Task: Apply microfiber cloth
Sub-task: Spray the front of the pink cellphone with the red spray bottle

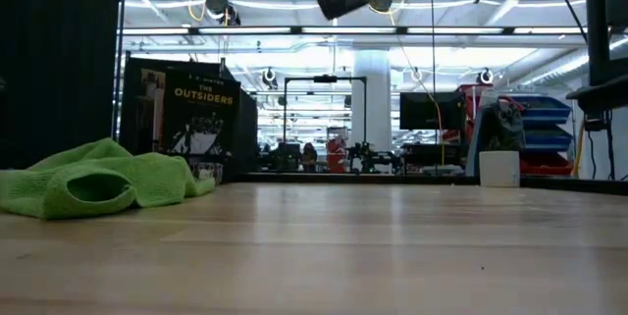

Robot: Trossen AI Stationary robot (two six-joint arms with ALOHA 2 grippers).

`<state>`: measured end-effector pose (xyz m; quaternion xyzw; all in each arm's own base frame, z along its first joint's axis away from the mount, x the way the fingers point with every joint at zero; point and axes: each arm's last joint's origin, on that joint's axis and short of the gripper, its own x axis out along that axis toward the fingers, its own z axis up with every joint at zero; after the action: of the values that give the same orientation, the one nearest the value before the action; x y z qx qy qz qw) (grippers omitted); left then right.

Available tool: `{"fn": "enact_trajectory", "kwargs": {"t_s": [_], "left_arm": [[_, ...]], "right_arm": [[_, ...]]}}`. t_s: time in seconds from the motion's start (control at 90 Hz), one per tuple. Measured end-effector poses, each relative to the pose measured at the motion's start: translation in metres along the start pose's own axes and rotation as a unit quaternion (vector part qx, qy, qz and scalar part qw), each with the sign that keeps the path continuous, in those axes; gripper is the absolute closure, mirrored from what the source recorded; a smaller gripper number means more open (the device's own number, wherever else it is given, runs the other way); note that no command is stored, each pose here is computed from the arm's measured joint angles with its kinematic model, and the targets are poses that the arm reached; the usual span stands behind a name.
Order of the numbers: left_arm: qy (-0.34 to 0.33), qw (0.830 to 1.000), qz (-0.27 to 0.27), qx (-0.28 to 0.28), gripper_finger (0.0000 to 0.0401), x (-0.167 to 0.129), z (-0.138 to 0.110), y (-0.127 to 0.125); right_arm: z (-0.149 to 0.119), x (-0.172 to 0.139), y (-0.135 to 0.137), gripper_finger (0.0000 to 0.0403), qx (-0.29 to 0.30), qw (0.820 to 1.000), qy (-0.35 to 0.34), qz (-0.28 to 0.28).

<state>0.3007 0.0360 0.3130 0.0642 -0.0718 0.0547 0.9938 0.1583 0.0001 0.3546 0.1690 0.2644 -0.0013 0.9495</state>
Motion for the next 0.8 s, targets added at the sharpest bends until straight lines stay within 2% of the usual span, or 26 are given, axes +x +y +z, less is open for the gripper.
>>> {"fn": "enact_trajectory", "kwargs": {"t_s": [0.211, 0.367, 0.633, 0.8], "left_arm": [[0.063, 0.998, -0.020, -0.005, 0.0392, -0.001, -0.012, -0.006], [0.079, 0.996, -0.030, -0.007, 0.0392, -0.001, -0.015, -0.012], [0.084, 0.996, -0.034, -0.007, 0.0392, -0.002, -0.015, -0.014], [0.087, 0.996, -0.035, -0.007, 0.0392, -0.002, -0.016, -0.014]], "right_arm": [[-0.025, -0.003, 0.018, 0.0127, 0.086, 0.990, 0.109, 0.025], [-0.042, -0.006, 0.032, 0.0128, 0.130, 0.977, 0.171, 0.011], [-0.068, -0.011, 0.067, 0.0128, 0.132, 0.973, 0.189, -0.008], [-0.090, -0.002, 0.096, 0.0128, 0.122, 0.965, 0.231, -0.018]]}}
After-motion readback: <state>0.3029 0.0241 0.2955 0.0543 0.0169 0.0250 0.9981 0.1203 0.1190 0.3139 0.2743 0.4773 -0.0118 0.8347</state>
